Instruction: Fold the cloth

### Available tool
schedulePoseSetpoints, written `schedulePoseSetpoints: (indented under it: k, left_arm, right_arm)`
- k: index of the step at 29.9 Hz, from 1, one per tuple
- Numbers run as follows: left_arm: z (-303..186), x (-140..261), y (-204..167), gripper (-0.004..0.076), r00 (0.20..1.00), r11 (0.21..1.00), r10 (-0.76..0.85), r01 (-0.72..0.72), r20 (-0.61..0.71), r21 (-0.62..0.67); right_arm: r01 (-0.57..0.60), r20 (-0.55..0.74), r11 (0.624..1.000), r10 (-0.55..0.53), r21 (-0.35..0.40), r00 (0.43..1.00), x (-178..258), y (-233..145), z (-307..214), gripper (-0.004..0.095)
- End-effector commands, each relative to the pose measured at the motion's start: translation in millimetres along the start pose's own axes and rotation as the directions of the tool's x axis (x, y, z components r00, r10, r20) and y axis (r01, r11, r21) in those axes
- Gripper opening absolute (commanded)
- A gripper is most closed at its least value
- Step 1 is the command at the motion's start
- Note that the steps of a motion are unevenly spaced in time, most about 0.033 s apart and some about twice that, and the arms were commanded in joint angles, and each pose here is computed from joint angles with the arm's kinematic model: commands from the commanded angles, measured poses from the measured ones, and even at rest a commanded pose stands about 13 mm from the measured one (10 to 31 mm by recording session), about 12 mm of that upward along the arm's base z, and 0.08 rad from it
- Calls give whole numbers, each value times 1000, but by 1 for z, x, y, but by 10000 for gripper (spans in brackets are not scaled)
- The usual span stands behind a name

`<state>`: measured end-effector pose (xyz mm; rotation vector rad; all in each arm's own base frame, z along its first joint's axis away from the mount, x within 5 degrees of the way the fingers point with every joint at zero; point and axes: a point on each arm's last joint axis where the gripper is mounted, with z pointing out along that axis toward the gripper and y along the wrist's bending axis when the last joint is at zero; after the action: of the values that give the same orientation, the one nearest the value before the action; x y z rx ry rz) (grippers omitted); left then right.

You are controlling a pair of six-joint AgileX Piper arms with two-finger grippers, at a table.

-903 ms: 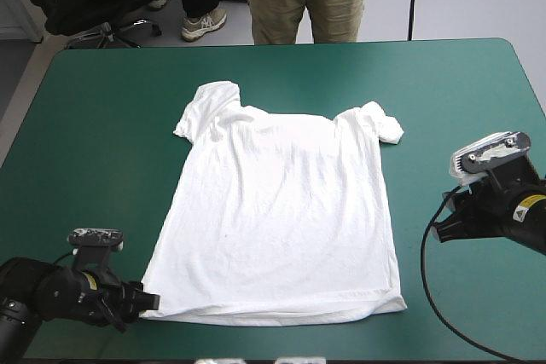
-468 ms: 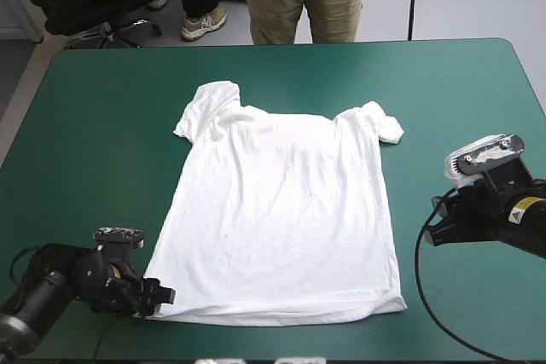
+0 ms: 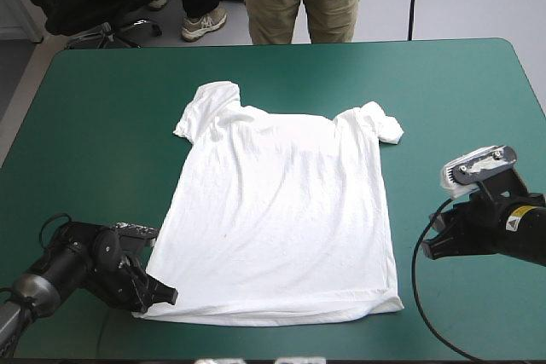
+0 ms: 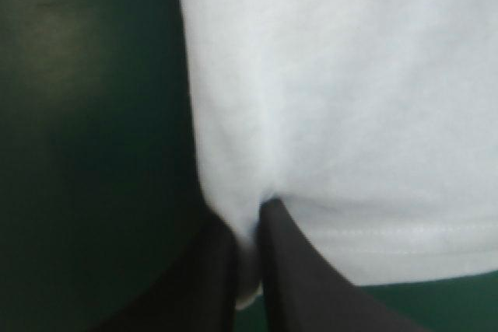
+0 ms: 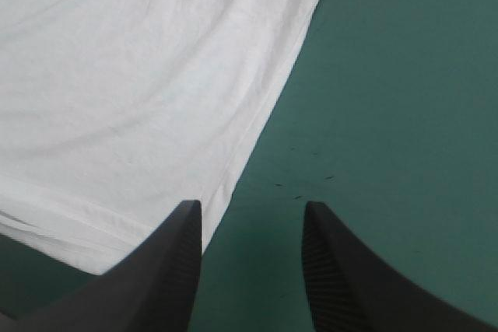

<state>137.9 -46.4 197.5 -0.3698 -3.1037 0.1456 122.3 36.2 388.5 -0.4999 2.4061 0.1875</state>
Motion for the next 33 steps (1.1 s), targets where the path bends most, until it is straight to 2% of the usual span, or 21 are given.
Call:
schedulePoseSetpoints:
  k: [1,3,5,7,10,12,14,16,19,25,29,33]
  left_arm:
    - [4,-5,-6,-15,999,998,-5,4,31,61]
    - [4,-5,-6,-17,999,998,-6,4,34,61]
    - [4,-5,-6,-17,999,998,-8,6,34,61]
    - [4,-5,-6,-17,999,998,-8,6,34,61]
    - [4,-6,-6,-17,999,997,-15,12,47,71]
    - [4,-7,-7,-17,998,997,-20,15,58,75]
    - [4,-8,-7,-17,998,997,-20,15,64,75]
    - [4,-8,-7,-17,997,997,-21,15,73,74]
    - [4,-10,-7,-17,996,997,-22,15,88,73]
    - [3,-13,-6,-17,991,997,-25,16,128,71]
    - [3,-16,-6,-17,987,997,-26,16,157,69]
    - [3,-17,-6,-17,985,998,-27,16,171,68]
  right_arm:
    - [-6,79,999,9,-38,997,-4,3,5,344]
    - [-30,77,999,33,-38,996,-3,1,17,272]
    - [-89,18,994,90,-62,996,1,1,28,224]
    - [-107,-84,990,99,-90,992,7,2,39,245]
    - [-129,-211,986,104,-107,972,15,2,57,404]
    - [-130,-253,981,90,-145,963,19,3,70,584]
    - [-148,-296,970,87,-191,951,23,6,84,714]
    - [-181,-363,960,95,-212,927,31,7,99,762]
    - [-210,-439,955,99,-211,893,45,6,119,707]
    - [-259,-473,942,133,-212,871,63,8,138,557]
    - [-280,-467,931,144,-234,872,69,11,143,539]
    - [-303,-504,925,153,-231,850,76,12,149,538]
